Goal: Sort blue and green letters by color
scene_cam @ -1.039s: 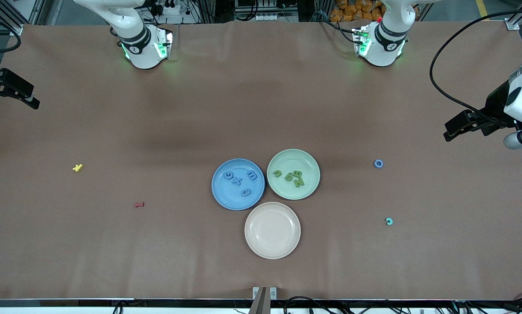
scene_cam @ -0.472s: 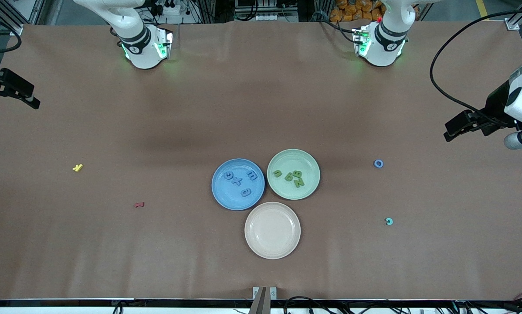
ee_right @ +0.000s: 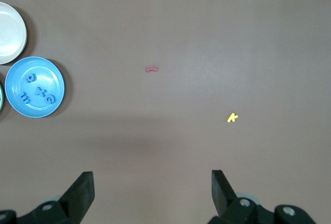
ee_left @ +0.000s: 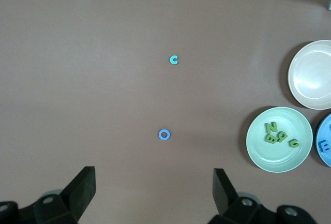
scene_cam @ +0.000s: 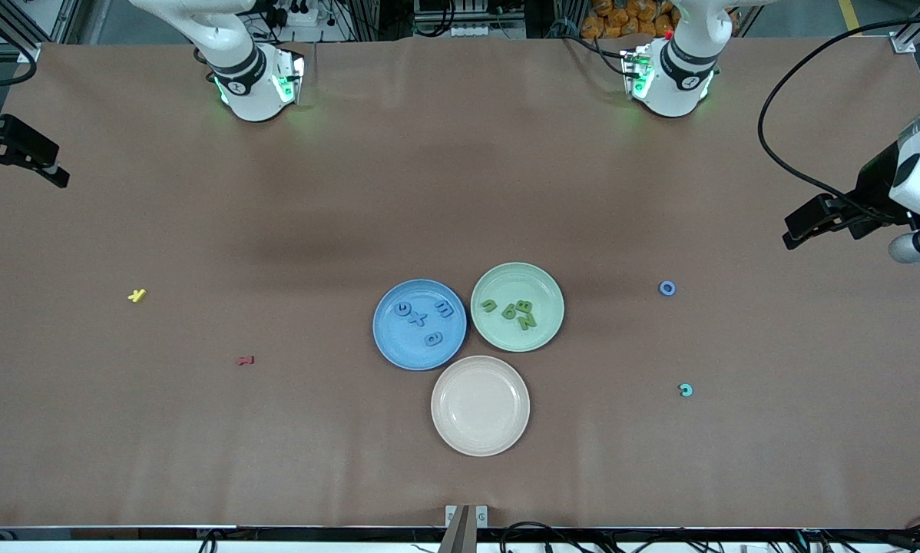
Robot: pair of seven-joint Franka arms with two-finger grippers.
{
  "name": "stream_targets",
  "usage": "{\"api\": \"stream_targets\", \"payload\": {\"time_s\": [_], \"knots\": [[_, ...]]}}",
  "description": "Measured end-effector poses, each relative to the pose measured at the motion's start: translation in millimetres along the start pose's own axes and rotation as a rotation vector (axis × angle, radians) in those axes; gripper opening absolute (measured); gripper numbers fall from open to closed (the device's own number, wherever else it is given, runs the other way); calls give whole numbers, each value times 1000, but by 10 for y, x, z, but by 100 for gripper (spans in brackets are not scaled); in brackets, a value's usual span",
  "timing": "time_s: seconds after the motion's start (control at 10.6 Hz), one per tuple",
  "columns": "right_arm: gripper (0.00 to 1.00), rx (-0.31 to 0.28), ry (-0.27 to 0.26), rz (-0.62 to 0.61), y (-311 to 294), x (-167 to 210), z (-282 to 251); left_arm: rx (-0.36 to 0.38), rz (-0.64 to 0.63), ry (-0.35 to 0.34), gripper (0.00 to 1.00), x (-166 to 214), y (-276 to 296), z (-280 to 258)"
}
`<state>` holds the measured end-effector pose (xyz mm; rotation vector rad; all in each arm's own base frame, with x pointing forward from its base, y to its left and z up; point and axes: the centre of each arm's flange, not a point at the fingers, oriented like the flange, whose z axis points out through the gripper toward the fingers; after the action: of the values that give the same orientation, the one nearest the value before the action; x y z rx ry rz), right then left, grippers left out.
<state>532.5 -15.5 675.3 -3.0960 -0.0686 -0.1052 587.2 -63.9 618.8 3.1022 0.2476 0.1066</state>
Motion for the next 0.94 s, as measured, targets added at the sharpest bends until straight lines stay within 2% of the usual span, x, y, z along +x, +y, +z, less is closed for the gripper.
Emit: {"api": "stream_targets", "payload": {"time_s": [0.94], "knots": [[100,1,-8,1,3,-1,54,0,1,0,100,-1,3,0]]}}
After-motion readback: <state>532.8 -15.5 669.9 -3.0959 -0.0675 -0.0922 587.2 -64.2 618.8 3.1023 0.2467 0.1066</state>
